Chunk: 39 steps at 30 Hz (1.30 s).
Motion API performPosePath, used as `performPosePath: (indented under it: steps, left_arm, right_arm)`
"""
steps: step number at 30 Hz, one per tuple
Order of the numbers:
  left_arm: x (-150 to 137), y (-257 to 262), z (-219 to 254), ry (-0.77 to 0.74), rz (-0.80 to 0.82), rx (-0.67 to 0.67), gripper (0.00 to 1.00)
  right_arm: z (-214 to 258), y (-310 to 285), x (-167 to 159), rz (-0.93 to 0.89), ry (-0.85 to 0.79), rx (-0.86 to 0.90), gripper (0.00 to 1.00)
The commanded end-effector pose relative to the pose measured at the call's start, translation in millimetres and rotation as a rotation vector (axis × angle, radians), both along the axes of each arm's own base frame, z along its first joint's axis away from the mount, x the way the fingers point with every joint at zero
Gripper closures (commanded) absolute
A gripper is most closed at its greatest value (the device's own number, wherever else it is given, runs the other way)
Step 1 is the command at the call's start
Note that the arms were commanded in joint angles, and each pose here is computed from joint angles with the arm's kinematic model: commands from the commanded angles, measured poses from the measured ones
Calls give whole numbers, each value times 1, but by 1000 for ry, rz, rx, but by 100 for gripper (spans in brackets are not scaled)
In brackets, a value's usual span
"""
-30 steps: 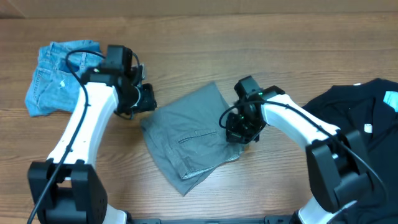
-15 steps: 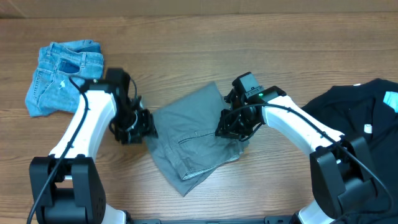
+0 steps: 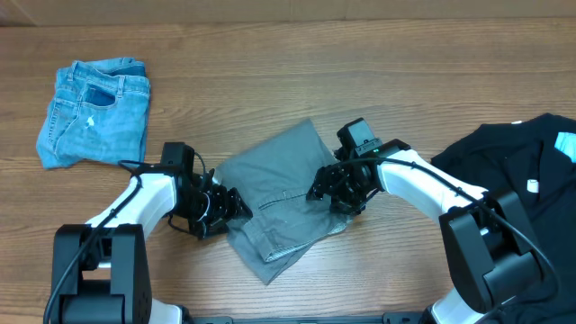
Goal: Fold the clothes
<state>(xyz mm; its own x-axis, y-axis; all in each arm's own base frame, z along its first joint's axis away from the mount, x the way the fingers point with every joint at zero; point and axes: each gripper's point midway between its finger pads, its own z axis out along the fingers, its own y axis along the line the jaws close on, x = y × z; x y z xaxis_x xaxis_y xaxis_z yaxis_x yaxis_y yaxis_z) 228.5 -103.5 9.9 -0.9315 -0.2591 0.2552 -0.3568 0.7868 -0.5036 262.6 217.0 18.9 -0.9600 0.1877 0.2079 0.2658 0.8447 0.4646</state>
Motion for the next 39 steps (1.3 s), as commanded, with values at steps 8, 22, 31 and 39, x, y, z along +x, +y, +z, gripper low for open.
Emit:
performPosePath:
  steps: [8,22,31,39]
  left_arm:
    - [-30,10,-41,81,75,77,22]
    - [-6,-30,-28,-2,100,-99,90]
    - [32,-34,5,-240,-24,-148,96]
    - [131,-19,125,-678,-39,-129,96]
  right_arm:
    - [-16,-8,-13,-23,48,-42,32]
    - [-16,-10,-17,-22,62,-50,39]
    - [11,-40,-8,23,27,-131,44]
    - [94,-55,17,16,-161,-109,39]
